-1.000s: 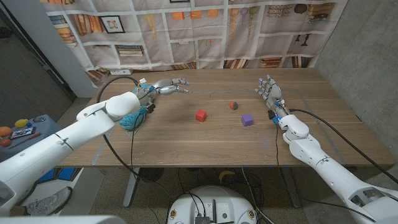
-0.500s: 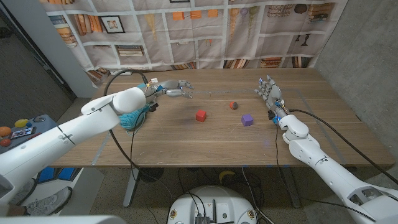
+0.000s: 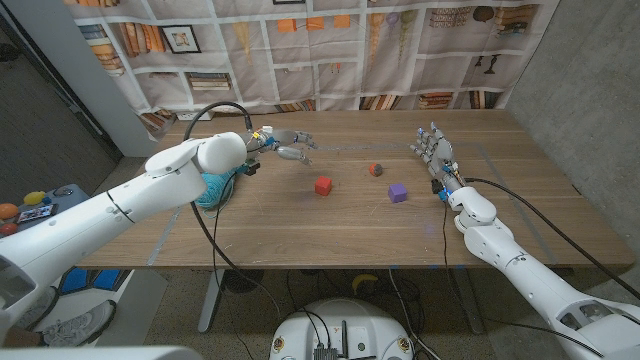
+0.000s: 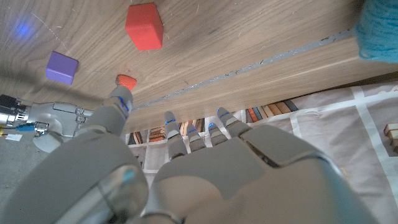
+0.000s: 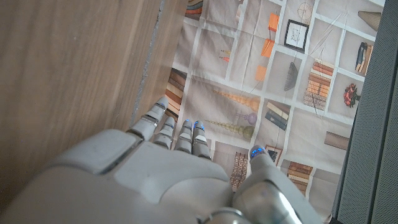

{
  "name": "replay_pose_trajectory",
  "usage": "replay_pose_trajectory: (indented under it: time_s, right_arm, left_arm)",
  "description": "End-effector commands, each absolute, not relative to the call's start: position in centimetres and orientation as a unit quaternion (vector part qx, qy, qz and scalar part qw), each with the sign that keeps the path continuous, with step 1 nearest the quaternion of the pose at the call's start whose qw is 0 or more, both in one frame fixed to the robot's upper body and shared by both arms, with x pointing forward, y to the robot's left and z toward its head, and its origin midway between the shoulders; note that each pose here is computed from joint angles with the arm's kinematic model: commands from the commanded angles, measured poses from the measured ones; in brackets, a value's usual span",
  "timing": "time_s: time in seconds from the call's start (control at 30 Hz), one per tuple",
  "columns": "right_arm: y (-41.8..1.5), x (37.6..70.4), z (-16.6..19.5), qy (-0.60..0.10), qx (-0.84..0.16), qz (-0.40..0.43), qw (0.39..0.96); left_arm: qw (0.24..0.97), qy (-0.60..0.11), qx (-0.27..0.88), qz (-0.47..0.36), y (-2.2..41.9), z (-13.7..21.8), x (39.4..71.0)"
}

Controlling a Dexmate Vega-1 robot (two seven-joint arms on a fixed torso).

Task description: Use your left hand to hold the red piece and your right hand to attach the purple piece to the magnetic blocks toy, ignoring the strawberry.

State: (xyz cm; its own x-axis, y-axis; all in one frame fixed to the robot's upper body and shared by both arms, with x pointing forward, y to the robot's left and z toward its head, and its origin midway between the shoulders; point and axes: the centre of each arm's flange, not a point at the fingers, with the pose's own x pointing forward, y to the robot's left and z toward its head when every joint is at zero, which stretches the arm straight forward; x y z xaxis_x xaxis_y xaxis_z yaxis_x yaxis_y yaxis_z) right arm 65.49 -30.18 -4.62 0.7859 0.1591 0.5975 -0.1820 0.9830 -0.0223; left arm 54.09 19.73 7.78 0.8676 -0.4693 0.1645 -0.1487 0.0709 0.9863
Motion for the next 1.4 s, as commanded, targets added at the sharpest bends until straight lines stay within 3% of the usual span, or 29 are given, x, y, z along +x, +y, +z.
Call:
replay_pose_trajectory:
  time_s: [0.03,0.83,1.4]
  right_arm:
    - [-30.3,65.9,-4.9,-0.311,0.023,0.093,0.946]
    - [-31.1,66.4,-4.7,-0.309,0.024,0.084,0.947]
    - [-31.3,66.4,-4.9,-0.305,0.022,0.077,0.949]
  left_arm:
    - [0.632,-0.213,0.738,-0.103,17.5,8.3,54.3]
    - [0.543,-0.184,0.814,-0.091,14.2,7.8,55.9]
    - [0.523,-0.171,0.828,-0.104,13.2,6.5,56.7]
